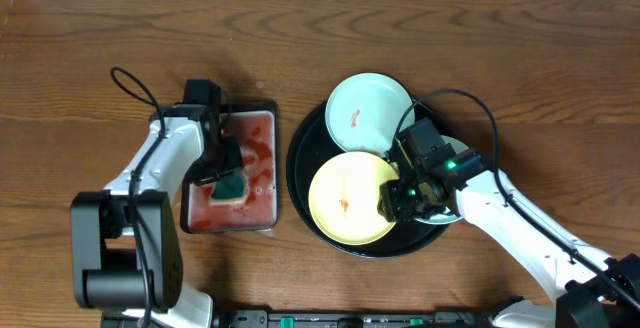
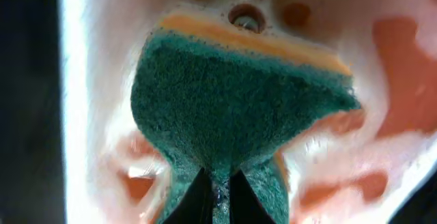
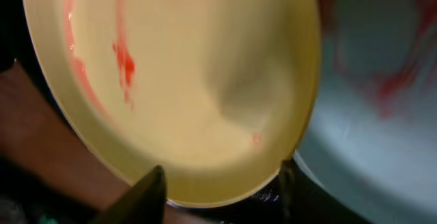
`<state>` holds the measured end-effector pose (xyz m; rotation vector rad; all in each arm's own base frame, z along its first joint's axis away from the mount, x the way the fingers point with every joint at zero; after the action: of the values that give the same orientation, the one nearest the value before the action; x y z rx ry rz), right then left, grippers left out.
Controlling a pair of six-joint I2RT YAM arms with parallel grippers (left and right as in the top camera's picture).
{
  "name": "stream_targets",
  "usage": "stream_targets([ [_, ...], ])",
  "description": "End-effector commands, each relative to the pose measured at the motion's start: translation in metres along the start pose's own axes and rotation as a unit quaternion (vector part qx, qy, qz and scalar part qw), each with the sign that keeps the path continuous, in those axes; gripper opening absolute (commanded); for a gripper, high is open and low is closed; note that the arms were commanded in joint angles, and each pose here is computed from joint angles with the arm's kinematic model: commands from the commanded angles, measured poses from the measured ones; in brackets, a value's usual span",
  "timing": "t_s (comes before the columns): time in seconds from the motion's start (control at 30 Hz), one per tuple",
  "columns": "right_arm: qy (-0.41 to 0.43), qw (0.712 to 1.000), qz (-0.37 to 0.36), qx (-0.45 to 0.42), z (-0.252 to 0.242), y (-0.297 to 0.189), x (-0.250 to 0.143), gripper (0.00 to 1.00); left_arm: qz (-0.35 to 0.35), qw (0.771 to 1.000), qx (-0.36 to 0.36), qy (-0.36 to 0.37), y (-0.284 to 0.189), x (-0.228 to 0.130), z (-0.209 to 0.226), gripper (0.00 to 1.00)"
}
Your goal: Clean dirty plates on tray and stack at the side
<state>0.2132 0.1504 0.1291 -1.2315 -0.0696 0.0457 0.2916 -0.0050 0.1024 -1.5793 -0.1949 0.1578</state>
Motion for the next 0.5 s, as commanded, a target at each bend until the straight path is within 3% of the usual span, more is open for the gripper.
stream_targets([
  [0.0, 0.053, 0.998, 0.007, -0.010, 0.002, 0.002, -0.010, 0.60, -0.055, 0.998, 0.001, 0.005, -0.034, 0.003, 0.002, 0.17],
  [0.03, 0.071, 0.997, 0.001, -0.034, -0.002, 0.006, -0.012, 0.63, -0.067, 0.998, -0.004, 0.005, -0.042, 0.002, 0.002, 0.36],
  [0.1, 0.098, 0.994, 0.000, -0.045, -0.007, 0.013, -0.016, 0.63, -0.075, 0.997, -0.005, 0.006, -0.049, -0.001, 0.002, 0.45],
  [0.2, 0.121, 0.993, -0.002, -0.003, -0.006, 0.027, -0.018, 0.53, -0.066, 0.998, -0.003, 0.006, -0.046, -0.004, 0.003, 0.49],
  [0.3, 0.197, 0.980, -0.002, 0.021, -0.007, 0.040, -0.022, 0.41, -0.054, 0.998, -0.001, 0.006, -0.040, -0.007, 0.003, 0.49],
  [0.47, 0.199, 0.978, -0.049, 0.029, -0.007, 0.043, -0.012, 0.15, -0.054, 0.999, 0.000, 0.006, -0.040, -0.007, 0.004, 0.50],
])
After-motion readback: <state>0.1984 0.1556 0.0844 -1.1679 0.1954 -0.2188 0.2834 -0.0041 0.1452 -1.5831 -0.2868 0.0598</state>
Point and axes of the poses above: each gripper's point midway between its finger pads, its own y axis out along the fingers, its own z axis along the line the jaws close on, x = y × z, the point moved 8 cm from there along -y, back along the fingers, and after that the axes turned 5 degrees about y, right-handed, at the moved point
